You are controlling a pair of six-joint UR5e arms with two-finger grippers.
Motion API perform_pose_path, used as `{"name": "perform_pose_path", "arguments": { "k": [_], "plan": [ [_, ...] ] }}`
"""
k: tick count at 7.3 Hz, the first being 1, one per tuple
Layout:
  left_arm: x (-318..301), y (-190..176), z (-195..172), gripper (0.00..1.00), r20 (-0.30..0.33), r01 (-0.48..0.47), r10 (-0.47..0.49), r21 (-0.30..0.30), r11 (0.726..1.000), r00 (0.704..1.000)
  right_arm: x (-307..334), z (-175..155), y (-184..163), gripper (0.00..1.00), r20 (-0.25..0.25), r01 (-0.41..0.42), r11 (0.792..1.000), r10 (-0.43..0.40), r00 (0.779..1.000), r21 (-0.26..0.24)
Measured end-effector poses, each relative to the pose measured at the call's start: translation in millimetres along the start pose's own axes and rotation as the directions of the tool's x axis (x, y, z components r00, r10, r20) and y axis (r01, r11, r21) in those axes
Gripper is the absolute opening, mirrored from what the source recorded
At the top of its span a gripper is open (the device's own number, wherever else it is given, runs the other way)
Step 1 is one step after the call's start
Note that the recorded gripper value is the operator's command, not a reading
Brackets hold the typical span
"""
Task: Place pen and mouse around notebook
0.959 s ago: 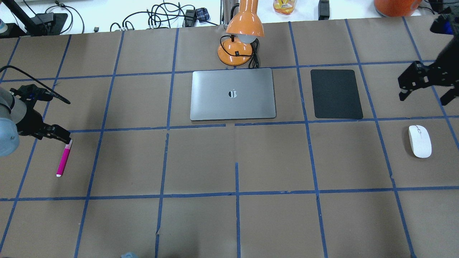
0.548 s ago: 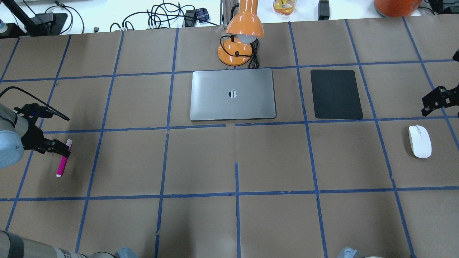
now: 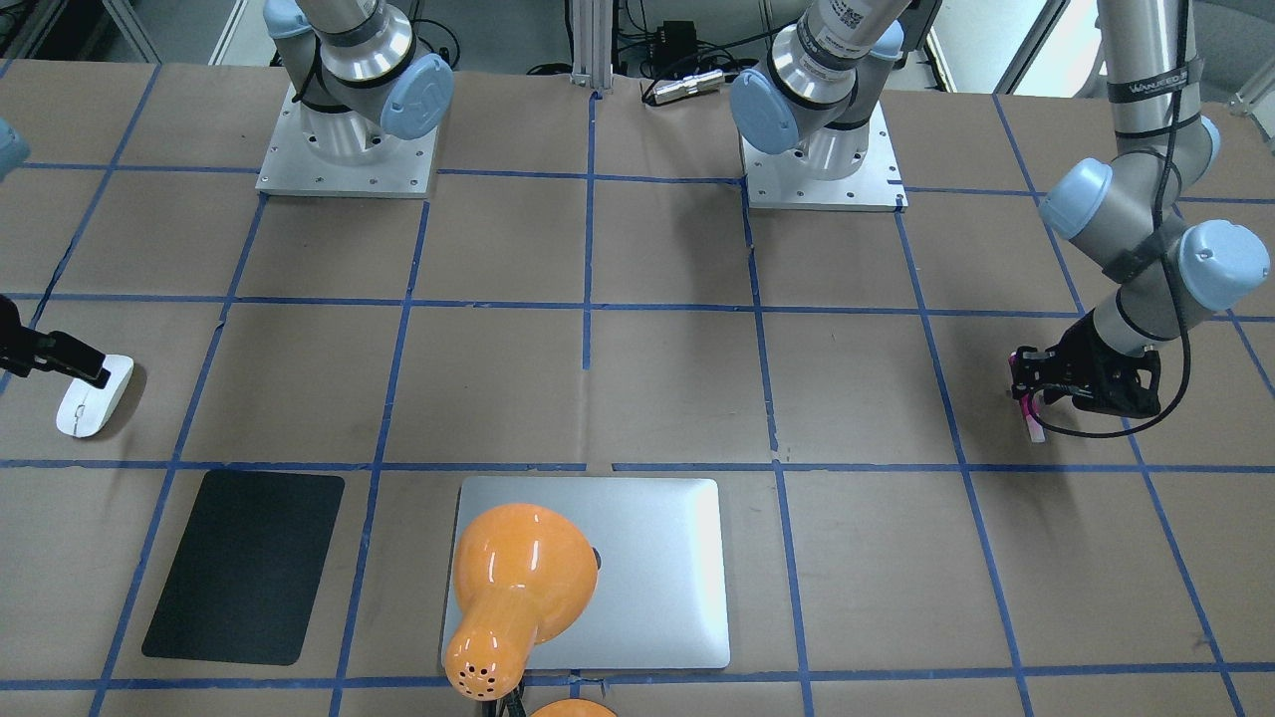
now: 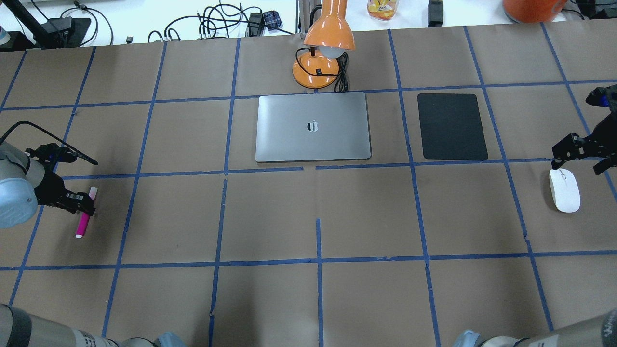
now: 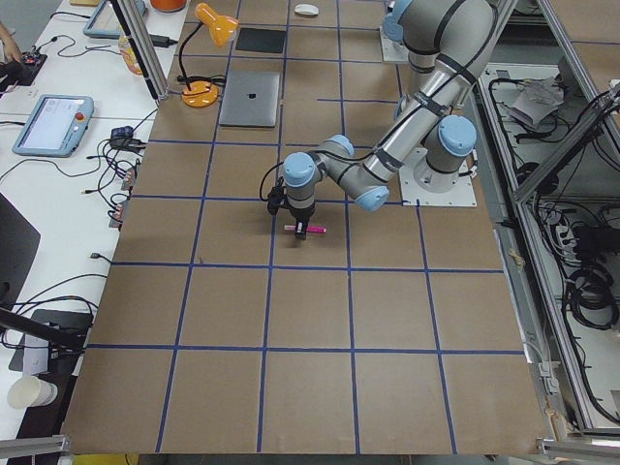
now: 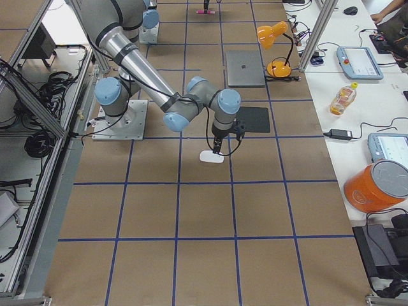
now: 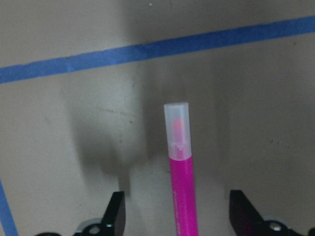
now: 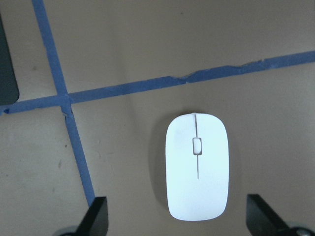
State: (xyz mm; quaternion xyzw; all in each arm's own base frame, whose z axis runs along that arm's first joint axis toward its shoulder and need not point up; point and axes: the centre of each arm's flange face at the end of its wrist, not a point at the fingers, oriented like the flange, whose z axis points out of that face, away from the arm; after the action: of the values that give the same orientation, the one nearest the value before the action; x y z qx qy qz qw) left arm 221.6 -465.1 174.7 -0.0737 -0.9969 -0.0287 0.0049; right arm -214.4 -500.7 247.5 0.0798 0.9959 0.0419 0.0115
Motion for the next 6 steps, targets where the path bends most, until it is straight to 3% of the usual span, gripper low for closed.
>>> {"name": "perform_pose_path", "arguments": {
  "k": [4,6],
  "plan": [
    [1.6,0.3,3.9,0.0,-0.011,0.009,-0.009,-0.007,1.0,1.0,8.0,37.9,0.1,1.0,-0.009,-0.012,1.0,0.012,1.0,0.005],
    [24.6,-8.5,-10.4,0.0,-0.033,0.121,-0.122,-0.029,0.992,0.992,10.2,50.6,-2.8,1.0,-0.009,-0.012,1.0,0.012,1.0,-0.005]
  ]
}}
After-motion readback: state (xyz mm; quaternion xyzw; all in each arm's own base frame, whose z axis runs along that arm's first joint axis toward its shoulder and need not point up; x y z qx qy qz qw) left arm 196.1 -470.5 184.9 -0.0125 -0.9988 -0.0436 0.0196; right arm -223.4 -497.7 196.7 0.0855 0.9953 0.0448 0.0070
